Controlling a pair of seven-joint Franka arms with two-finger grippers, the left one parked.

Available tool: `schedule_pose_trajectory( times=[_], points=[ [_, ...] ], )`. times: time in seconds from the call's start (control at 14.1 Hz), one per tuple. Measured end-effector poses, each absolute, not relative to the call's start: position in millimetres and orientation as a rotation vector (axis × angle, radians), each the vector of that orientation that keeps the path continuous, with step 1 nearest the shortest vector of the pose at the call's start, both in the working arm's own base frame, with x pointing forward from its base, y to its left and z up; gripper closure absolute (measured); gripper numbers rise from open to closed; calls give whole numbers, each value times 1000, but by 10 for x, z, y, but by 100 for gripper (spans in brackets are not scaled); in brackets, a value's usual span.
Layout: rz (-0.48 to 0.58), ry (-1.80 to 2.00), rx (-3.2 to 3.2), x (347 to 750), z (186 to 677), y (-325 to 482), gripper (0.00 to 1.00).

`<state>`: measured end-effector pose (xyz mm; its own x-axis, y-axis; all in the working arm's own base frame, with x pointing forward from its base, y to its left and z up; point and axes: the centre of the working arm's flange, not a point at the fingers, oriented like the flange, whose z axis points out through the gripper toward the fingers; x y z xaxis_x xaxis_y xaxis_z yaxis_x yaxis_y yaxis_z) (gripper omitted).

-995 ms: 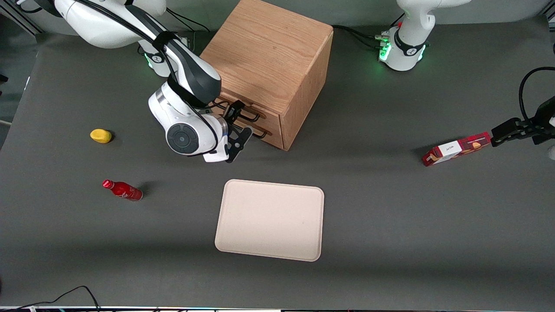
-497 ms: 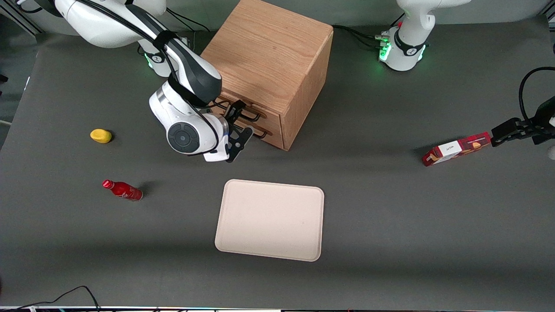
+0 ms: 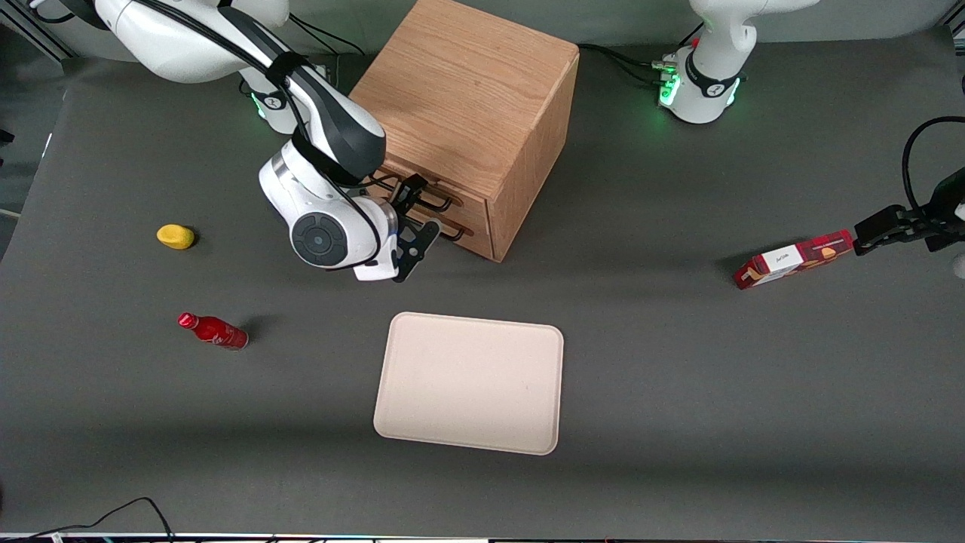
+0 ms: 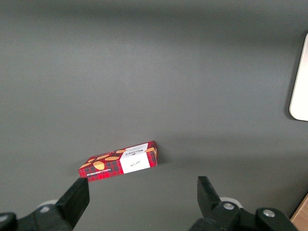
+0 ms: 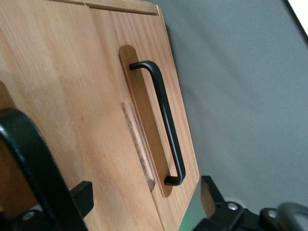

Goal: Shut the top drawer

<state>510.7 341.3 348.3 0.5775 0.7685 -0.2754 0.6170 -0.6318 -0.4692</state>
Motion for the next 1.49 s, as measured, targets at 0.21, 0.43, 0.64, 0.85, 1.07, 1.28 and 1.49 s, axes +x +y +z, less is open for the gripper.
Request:
schedule_pose_trajectory(
  times=[0.21,0.43,0.64,0.85,1.07,1.28,1.49],
  points=[
    [665,-1131,-2489,5138,3550,3399,0],
    [668,-1127,-2494,5190,3596,3358,0],
    [666,-1115,-2499,5241,3607,3314,0],
    [696,-1108,-2482,5286,3761,3266,0],
    [693,-1114,-2475,5300,3878,3277,0],
    [692,-1111,-2477,5296,3893,3289,0],
    [687,-1098,-2489,5373,4098,3222,0]
  ],
)
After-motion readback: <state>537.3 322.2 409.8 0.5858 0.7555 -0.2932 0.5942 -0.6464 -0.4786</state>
